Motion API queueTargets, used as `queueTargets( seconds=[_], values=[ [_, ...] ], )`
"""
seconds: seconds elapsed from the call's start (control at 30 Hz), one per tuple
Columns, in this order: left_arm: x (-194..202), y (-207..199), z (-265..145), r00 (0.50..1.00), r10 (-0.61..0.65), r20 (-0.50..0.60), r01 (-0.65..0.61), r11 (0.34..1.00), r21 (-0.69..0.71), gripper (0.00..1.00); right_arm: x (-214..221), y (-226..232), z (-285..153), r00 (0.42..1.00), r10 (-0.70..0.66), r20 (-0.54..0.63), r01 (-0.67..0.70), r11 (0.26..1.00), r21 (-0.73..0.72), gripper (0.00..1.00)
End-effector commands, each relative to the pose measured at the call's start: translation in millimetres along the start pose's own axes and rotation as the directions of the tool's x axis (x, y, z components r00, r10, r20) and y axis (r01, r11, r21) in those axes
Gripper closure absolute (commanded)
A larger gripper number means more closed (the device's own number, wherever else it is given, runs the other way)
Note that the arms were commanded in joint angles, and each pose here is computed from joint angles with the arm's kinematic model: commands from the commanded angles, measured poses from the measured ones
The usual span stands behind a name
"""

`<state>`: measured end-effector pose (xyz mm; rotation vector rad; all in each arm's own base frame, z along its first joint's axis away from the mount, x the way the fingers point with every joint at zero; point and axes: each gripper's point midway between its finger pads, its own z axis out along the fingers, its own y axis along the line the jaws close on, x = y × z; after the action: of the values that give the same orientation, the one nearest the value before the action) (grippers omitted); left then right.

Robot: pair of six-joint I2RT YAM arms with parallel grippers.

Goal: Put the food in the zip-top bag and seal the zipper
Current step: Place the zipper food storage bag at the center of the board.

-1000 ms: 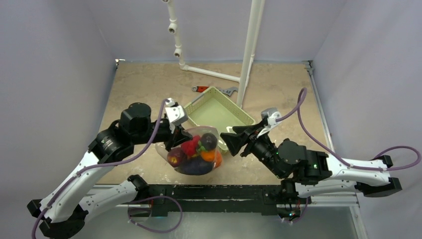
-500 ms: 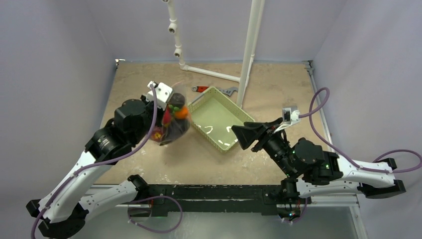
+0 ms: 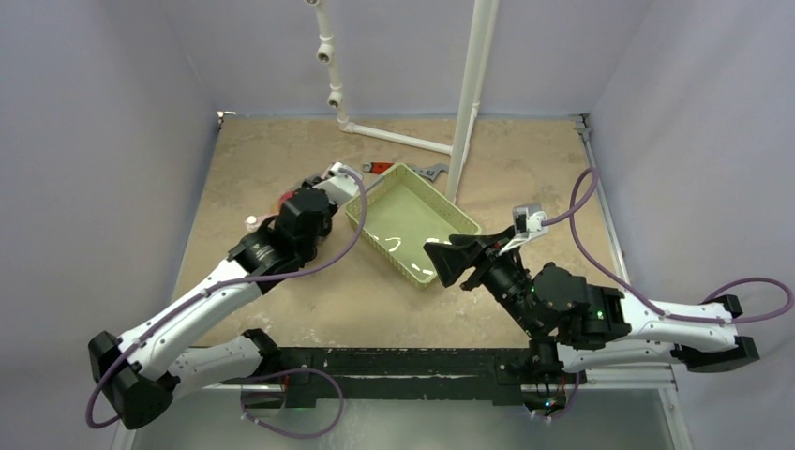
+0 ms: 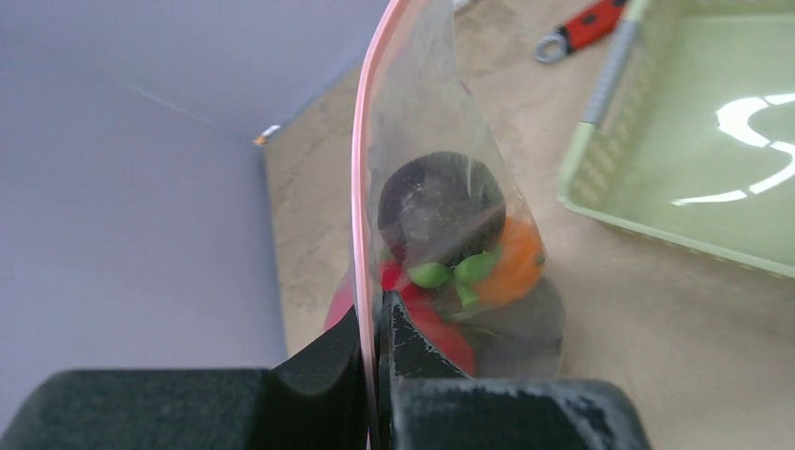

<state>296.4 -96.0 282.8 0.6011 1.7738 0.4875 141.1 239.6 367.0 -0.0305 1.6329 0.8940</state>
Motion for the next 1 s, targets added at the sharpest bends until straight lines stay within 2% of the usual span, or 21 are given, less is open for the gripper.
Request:
queueTargets(
  seconds=[0.0, 0.07, 0.17, 0.27, 0.5, 0.63, 0.67, 0.73, 0.87, 0.9, 0.97],
  values=[
    [4.5, -59.9, 11.4, 0.997, -0.080, -0.012, 0.081, 0.973, 0.216, 1.00, -7.0, 5.9, -1.2, 0.998, 0.056, 0.015, -0.056, 0.998, -0.022, 0.34],
    [24.2, -92.7, 12.8, 0.993, -0.083, -0.088, 0.107, 0.944, 0.313, 1.00, -7.5, 3.3, -3.0, 0.998, 0.065, 0.011, -0.065, 0.998, -0.015, 0.34],
    [42.1, -121.3, 5.9, 0.979, -0.124, -0.162, 0.180, 0.900, 0.397, 1.00, -10.5, 0.3, -6.6, 0.997, 0.074, 0.013, -0.074, 0.997, -0.020, 0.33],
    [41.0, -133.7, -5.7, 0.969, -0.178, -0.172, 0.238, 0.855, 0.460, 1.00, -12.5, -0.6, -8.2, 0.997, 0.075, 0.016, -0.075, 0.997, -0.025, 0.33],
    [29.1, -156.2, -32.0, 0.909, -0.346, -0.231, 0.415, 0.715, 0.563, 1.00, -8.4, 0.7, -3.8, 0.999, 0.053, 0.013, -0.053, 0.999, -0.010, 0.30],
    [30.7, -180.8, -43.2, 0.877, -0.382, -0.291, 0.476, 0.615, 0.628, 0.87, -4.9, 3.5, -0.9, 0.999, 0.044, 0.008, -0.044, 0.999, -0.008, 0.28],
    [30.3, -185.6, -45.3, 0.869, -0.395, -0.298, 0.489, 0.594, 0.639, 0.82, -3.6, 4.1, -0.1, 0.999, 0.042, 0.006, -0.042, 0.999, -0.007, 0.28],
    [27.9, -193.9, -51.8, 0.853, -0.422, -0.307, 0.510, 0.544, 0.667, 0.67, -0.6, 4.7, 1.3, 0.999, 0.034, 0.000, -0.034, 0.999, -0.005, 0.27],
    [14.5, -200.5, -68.7, 0.820, -0.478, -0.314, 0.533, 0.441, 0.722, 0.50, 7.2, 4.9, 3.9, 1.000, 0.019, -0.016, -0.018, 1.000, 0.002, 0.24],
    [8.6, -199.9, -73.0, 0.810, -0.497, -0.311, 0.536, 0.413, 0.736, 0.44, 9.5, 4.8, 4.6, 1.000, 0.017, -0.020, -0.017, 1.000, 0.005, 0.23],
    [1.8, -201.0, -81.7, 0.789, -0.520, -0.328, 0.551, 0.359, 0.754, 0.25, 14.2, 4.8, 6.0, 1.000, 0.013, -0.026, -0.013, 1.000, 0.006, 0.21]
  ],
)
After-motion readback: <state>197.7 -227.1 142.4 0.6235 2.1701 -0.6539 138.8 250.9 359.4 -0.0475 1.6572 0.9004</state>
